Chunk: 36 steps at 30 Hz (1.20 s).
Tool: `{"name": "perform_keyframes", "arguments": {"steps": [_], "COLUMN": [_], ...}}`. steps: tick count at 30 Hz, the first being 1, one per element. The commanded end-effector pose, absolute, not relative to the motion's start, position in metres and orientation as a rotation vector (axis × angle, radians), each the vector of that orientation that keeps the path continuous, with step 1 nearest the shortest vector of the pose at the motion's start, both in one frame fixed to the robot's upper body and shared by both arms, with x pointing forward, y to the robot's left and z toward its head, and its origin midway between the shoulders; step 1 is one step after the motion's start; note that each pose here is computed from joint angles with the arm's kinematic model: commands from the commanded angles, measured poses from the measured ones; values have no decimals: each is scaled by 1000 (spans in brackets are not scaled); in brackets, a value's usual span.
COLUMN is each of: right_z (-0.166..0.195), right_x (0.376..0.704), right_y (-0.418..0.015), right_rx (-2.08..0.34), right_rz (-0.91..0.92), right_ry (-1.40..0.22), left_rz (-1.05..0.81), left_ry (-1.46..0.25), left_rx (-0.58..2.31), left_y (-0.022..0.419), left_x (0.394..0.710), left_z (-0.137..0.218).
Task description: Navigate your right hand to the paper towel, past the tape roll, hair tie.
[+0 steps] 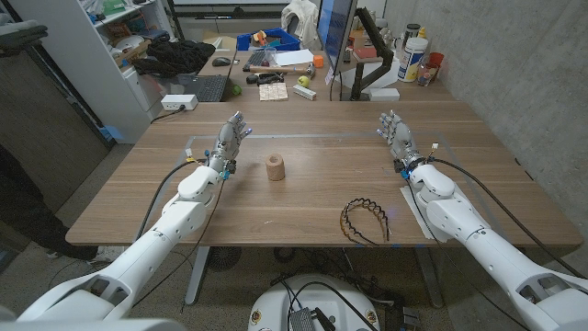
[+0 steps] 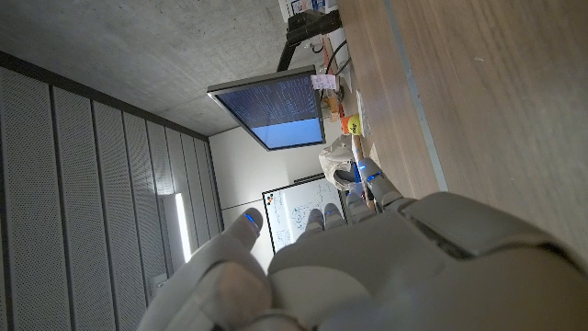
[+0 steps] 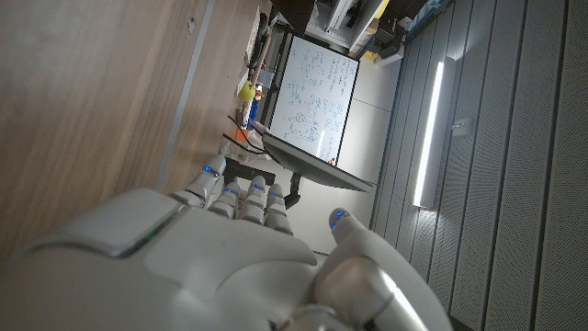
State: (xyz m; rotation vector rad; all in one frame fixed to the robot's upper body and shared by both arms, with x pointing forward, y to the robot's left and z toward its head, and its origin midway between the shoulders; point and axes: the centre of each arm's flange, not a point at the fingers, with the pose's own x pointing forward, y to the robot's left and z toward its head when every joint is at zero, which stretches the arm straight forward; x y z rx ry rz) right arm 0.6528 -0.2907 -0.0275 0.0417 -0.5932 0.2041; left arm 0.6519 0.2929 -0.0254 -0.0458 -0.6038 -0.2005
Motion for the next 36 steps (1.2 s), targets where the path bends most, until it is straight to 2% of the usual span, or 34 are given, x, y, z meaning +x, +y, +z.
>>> {"name": "perform_keyframes", "arguments": {"steps": [1, 13, 36], "right_z": [-27, -26, -10], "right_x": [653, 654, 642], "right_y": [-289, -290, -296], "right_rx": [34, 20, -137], "right_rz": [204, 207, 131], "right_ry": [-590, -584, -682], "left_rz": [-197, -200, -202], "left_ry": [-596, -589, -582], "left_rx": [-41, -44, -41], "left_y": [296, 295, 297], "left_x": [654, 656, 660], "left_z": [-29, -30, -31]}}
